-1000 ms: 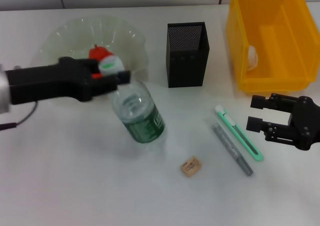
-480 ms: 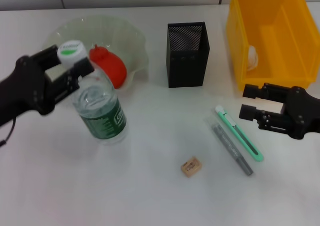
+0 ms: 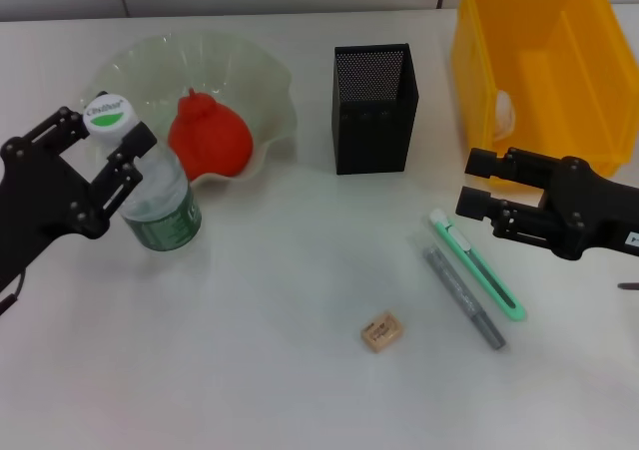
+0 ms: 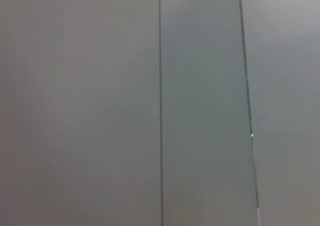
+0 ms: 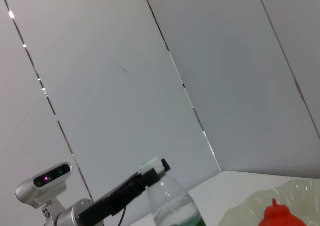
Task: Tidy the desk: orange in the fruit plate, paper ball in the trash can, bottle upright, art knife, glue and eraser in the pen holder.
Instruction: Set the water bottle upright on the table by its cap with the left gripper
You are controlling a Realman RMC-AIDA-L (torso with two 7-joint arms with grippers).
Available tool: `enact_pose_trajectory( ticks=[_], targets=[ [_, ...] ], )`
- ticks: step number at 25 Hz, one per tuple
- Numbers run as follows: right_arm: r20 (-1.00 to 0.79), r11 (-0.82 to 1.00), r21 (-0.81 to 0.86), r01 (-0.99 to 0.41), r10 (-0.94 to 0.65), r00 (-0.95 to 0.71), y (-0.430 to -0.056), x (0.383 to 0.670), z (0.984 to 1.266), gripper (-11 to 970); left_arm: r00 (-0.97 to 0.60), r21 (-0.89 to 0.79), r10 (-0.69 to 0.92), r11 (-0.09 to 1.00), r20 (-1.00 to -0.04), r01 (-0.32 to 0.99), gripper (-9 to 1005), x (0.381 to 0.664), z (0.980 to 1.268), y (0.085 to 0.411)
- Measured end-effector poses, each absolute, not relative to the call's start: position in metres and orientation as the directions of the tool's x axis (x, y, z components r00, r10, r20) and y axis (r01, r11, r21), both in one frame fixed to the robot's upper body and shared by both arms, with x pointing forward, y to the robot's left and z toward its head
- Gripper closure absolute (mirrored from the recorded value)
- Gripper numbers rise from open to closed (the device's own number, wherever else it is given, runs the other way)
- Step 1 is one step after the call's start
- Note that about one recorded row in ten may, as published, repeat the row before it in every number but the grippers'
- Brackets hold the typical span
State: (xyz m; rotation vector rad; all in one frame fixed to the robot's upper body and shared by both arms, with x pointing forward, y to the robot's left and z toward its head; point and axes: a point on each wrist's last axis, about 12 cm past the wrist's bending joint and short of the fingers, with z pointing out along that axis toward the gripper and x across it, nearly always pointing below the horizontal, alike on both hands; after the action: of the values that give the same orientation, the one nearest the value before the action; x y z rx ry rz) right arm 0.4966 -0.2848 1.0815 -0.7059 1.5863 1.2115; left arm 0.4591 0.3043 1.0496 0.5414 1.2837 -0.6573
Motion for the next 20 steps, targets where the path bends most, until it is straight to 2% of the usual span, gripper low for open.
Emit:
enact_pose_trajectory(
  ticks=[5,13,18,20],
  targets=[
    [-0.927,0.334,0.375,-0.865,0.116,-0.357,-0.283,0.496,1.079,298,0.117,0.012,-0.095,0.725,-0.989,0.688,553,0.466,1.042,0.300],
    [-0.927,0.335,0.375,-0.864,0.117,-0.357,-0.282,0.495,1.078,298,0.107,-0.035,-0.130,0.780,-0.986,0.625,552,0.461,1.035,0.302],
    [-0.927,0.336,0.375,-0.864,0.117,-0.356,-0.282,0.495,1.077,298,0.121,-0.036,-0.144,0.777,-0.982,0.628,411,0.458,1.037,0.303],
    [-0.927,0.335,0.374,-0.865,0.117,-0.355,-0.282,0.495,1.078,298,0.172,-0.037,-0.188,0.771,-0.967,0.636,345,0.450,1.044,0.307]
  ],
)
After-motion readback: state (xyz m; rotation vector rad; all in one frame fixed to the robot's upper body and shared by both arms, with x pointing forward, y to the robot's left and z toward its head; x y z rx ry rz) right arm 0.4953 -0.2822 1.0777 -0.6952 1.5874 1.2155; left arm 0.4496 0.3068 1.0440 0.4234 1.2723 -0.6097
